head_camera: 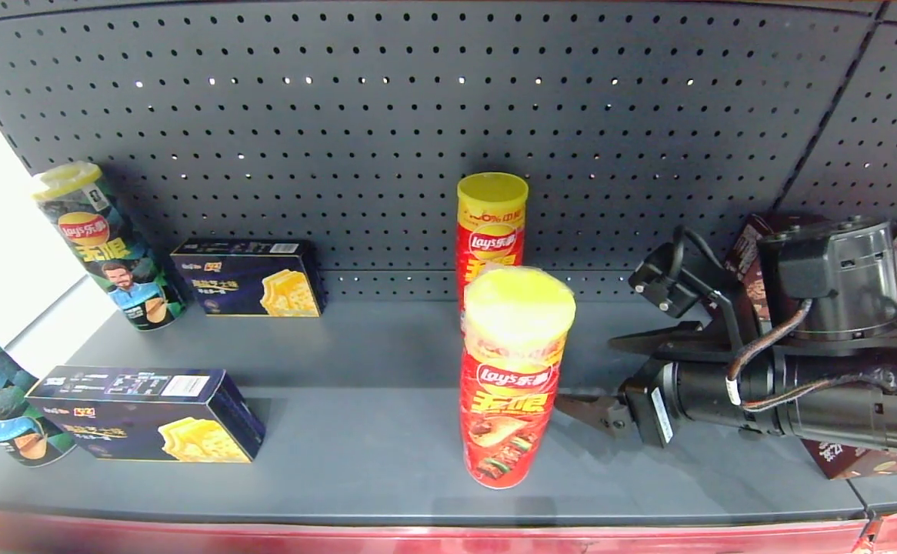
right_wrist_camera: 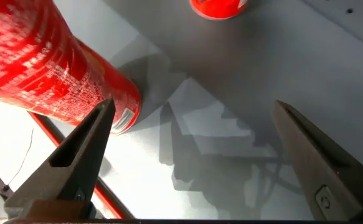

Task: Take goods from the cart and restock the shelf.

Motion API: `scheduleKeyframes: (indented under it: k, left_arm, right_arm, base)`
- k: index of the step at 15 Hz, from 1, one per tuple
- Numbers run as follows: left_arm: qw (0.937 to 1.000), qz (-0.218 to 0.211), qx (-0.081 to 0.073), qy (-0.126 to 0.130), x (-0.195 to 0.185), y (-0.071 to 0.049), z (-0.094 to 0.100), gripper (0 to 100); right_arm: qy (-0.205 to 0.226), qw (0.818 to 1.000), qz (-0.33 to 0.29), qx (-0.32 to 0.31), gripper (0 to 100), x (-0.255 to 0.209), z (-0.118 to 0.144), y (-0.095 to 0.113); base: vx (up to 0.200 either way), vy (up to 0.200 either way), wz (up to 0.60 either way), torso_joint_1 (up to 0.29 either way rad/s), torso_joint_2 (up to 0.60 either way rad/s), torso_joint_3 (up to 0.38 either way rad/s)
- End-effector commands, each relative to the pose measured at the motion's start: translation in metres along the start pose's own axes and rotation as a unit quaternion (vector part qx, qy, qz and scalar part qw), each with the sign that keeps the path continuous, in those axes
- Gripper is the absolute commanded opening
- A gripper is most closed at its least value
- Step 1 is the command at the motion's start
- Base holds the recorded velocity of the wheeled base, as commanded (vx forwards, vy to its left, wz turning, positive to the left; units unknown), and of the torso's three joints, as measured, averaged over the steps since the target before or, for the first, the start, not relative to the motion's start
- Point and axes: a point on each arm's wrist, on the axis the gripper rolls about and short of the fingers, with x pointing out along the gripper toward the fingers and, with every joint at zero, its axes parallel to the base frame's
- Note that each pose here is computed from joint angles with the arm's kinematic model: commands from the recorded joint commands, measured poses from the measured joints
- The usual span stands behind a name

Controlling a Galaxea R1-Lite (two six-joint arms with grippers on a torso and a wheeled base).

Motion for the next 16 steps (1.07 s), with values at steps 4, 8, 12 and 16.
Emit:
scheduleKeyframes:
  k: [4, 8, 12, 16]
  left_arm:
    - [1.0000, 0.001, -0.001, 0.000, 0.000, 0.000, 0.000, 100]
    - [1.0000, 0.000, 0.000, 0.000, 0.000, 0.000, 0.000, 100]
    - [1.0000, 0.000, 0.000, 0.000, 0.000, 0.000, 0.000, 100]
    - [1.0000, -0.002, 0.001, 0.000, 0.000, 0.000, 0.000, 100]
  right_arm:
    - [-0.042, 0.998, -0.039, 0.012, 100, -0.027, 0.010, -0.018]
    - [-0.127, 0.984, -0.121, 0.028, 100, -0.096, 0.020, -0.040]
    - [-0.192, 0.933, -0.301, 0.052, 100, -0.202, -0.041, -0.029]
    - [-0.207, 0.918, -0.335, 0.049, 100, -0.229, -0.113, 0.018]
  base:
    - [0.000, 0.000, 0.00, 0.000, 0.00, 0.000]
    - [0.000, 0.000, 0.00, 0.000, 0.00, 0.000]
    - [0.000, 0.000, 0.00, 0.000, 0.00, 0.000]
    - [0.000, 0.000, 0.00, 0.000, 0.00, 0.000]
